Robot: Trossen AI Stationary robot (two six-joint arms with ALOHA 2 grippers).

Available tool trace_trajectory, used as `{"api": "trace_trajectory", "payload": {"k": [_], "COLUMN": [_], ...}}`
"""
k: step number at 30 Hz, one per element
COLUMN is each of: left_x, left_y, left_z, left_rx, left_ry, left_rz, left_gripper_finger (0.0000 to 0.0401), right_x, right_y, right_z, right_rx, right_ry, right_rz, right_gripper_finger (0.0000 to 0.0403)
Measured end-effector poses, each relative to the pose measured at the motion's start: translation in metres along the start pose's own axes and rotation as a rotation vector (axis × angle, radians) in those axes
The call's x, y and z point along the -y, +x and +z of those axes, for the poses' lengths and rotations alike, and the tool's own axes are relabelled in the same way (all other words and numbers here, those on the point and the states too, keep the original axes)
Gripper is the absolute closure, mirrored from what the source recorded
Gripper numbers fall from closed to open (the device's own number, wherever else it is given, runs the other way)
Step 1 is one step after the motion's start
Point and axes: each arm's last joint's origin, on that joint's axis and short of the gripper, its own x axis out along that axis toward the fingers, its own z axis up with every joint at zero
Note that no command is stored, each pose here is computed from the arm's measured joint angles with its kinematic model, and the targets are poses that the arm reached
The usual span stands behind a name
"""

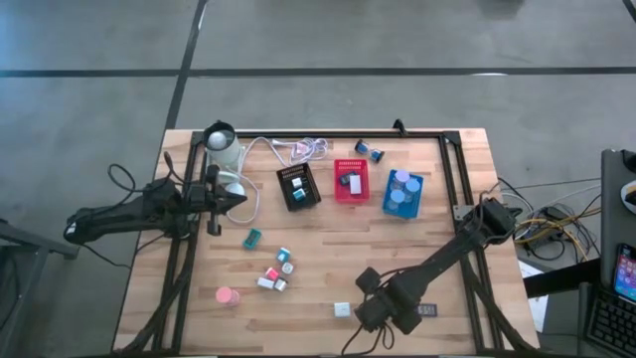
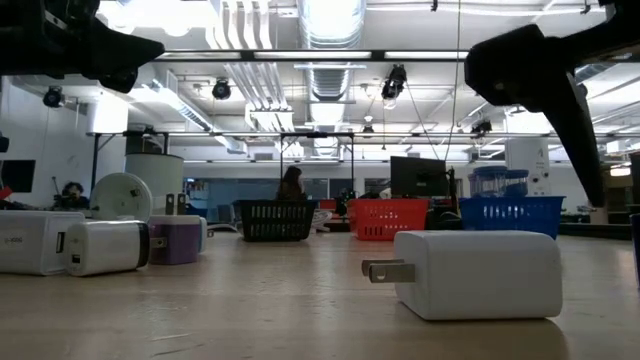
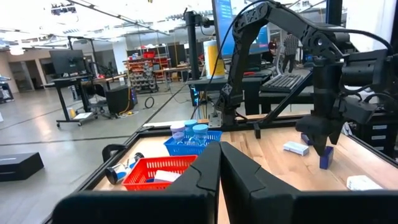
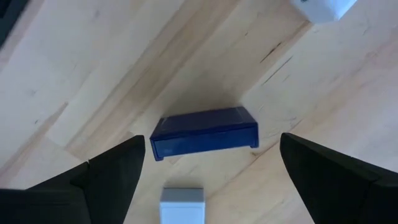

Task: Pick & Place Office items
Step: Put the left violet digital clock into the red bin

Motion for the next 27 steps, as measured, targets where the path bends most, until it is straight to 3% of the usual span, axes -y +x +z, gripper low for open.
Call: {"api": "trace_trajectory", "payload": {"k": [27], "left_x": [0.0], "left_y": [0.0], "left_z": [0.0], "left_rx": [-0.001], "left_ry": [0.0], "left_rz": [0.0], "left_gripper_finger": [0.0389], "right_x": [0.001], "right_y": [0.018], "right_z": [-0.004], "right_rx": [0.035], "right_ry": [-0.01], "right_rz": [-0.021], "right_gripper_finger": [0.0035]}}
